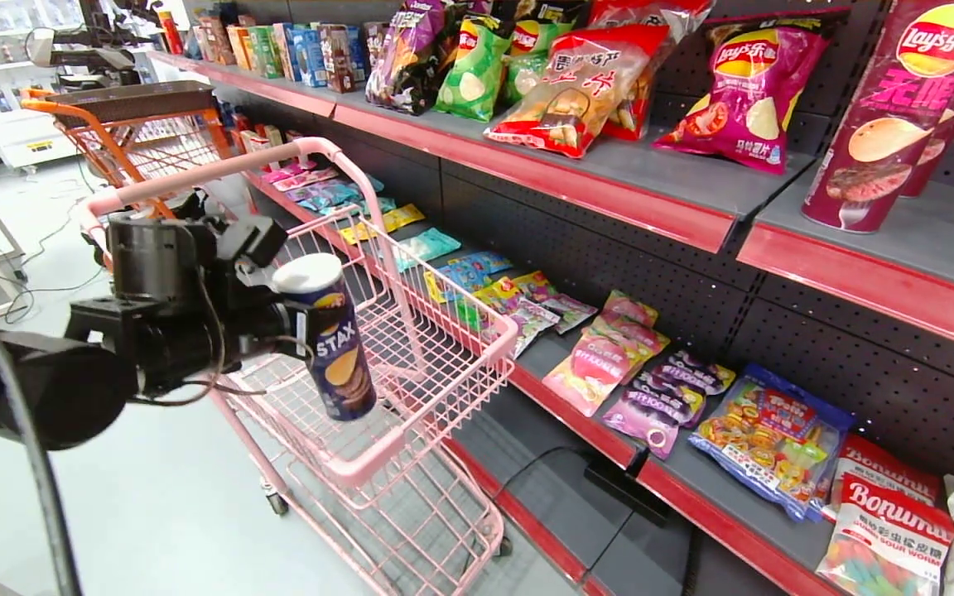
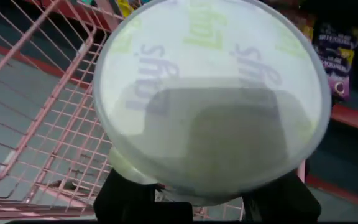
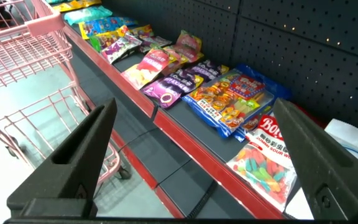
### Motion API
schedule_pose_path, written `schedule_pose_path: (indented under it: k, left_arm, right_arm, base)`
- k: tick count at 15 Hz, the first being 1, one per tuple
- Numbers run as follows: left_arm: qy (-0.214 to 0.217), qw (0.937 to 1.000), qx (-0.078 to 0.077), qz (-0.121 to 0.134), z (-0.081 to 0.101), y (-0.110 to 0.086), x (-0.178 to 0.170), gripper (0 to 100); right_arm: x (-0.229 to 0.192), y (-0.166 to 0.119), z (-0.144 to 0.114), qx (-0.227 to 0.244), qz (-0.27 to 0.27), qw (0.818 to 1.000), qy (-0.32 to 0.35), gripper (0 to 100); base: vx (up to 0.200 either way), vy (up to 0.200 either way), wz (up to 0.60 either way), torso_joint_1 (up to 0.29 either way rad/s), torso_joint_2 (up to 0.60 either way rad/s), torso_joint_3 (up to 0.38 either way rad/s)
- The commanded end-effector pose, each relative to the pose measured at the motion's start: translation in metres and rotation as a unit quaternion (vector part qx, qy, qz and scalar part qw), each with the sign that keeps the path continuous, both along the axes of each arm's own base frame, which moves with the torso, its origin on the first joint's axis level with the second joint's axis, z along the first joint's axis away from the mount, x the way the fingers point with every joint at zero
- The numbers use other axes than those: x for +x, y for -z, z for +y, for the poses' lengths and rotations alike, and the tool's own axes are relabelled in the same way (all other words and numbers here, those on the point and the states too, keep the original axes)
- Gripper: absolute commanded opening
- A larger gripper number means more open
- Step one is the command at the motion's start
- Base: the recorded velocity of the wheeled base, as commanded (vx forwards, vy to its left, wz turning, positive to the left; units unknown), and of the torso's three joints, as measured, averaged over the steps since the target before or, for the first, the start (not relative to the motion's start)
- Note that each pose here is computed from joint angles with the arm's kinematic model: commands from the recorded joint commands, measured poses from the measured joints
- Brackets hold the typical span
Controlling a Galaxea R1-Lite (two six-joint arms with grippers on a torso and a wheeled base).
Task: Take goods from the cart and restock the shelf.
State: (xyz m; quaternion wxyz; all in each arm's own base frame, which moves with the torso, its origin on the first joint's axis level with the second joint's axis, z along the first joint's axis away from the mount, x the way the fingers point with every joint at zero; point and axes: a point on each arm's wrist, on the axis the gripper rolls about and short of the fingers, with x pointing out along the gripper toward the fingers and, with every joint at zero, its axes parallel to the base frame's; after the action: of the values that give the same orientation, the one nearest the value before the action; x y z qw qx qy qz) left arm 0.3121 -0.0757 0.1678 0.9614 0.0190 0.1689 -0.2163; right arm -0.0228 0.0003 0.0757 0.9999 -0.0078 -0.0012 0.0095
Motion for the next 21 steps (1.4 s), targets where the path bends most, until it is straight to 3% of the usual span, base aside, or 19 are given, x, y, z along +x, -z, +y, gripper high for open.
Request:
schedule_pose_path:
  k: [1, 3, 5, 10, 11, 12, 15, 18, 21]
  left_arm:
    - [-0.022, 0.9959, -0.018, -0.086, 0.016, -0.077, -0.018, 0]
    - [-0.036, 0.9937, -0.020, -0.104, 0.028, -0.115, -0.042, 0]
    - [-0.036, 0.9928, -0.023, -0.112, 0.033, -0.141, -0.074, 0]
    - [-0.058, 0.9844, -0.042, -0.160, 0.050, -0.180, -0.157, 0]
    - [-0.058, 0.9844, -0.042, -0.160, 0.050, -0.180, -0.157, 0]
    - [-0.058, 0.9832, -0.046, -0.167, 0.055, -0.183, -0.192, 0]
    - [-0.059, 0.9849, -0.048, -0.156, 0.062, -0.166, -0.247, 0]
    - [-0.064, 0.9834, -0.044, -0.164, 0.067, -0.138, -0.281, 0]
    - [-0.098, 0.9787, -0.032, -0.178, 0.073, -0.107, -0.309, 0]
  right_arm:
    - [0.000, 0.000, 0.000, 0.001, 0.000, 1.000, -0.001, 100]
    - [0.000, 0.000, 0.000, 0.002, 0.000, 1.000, -0.001, 100]
    - [0.000, 0.000, 0.000, 0.002, 0.000, 1.000, -0.001, 100]
    - [0.000, 0.000, 0.000, 0.002, 0.000, 1.000, -0.001, 100]
    - [0.000, 0.000, 0.000, 0.002, 0.000, 1.000, -0.001, 100]
    - [0.000, 0.000, 0.000, 0.002, 0.000, 1.000, -0.001, 100]
    - [0.000, 0.000, 0.000, 0.002, 0.000, 1.000, 0.000, 100]
    - [0.000, 0.000, 0.000, 0.001, 0.000, 1.000, 0.002, 100]
    - [0.000, 0.000, 0.000, 0.001, 0.000, 1.000, 0.003, 100]
  base:
    - [0.000, 0.000, 0.00, 0.000, 0.00, 0.000]
    - [0.000, 0.000, 0.00, 0.000, 0.00, 0.000]
    - [0.000, 0.000, 0.00, 0.000, 0.00, 0.000]
    - [0.000, 0.000, 0.00, 0.000, 0.00, 0.000]
    - [0.000, 0.000, 0.00, 0.000, 0.00, 0.000]
    - [0.000, 0.000, 0.00, 0.000, 0.00, 0.000]
    - [0.000, 0.000, 0.00, 0.000, 0.00, 0.000]
    - [0.000, 0.000, 0.00, 0.000, 0.00, 0.000]
    - [0.000, 0.000, 0.00, 0.000, 0.00, 0.000]
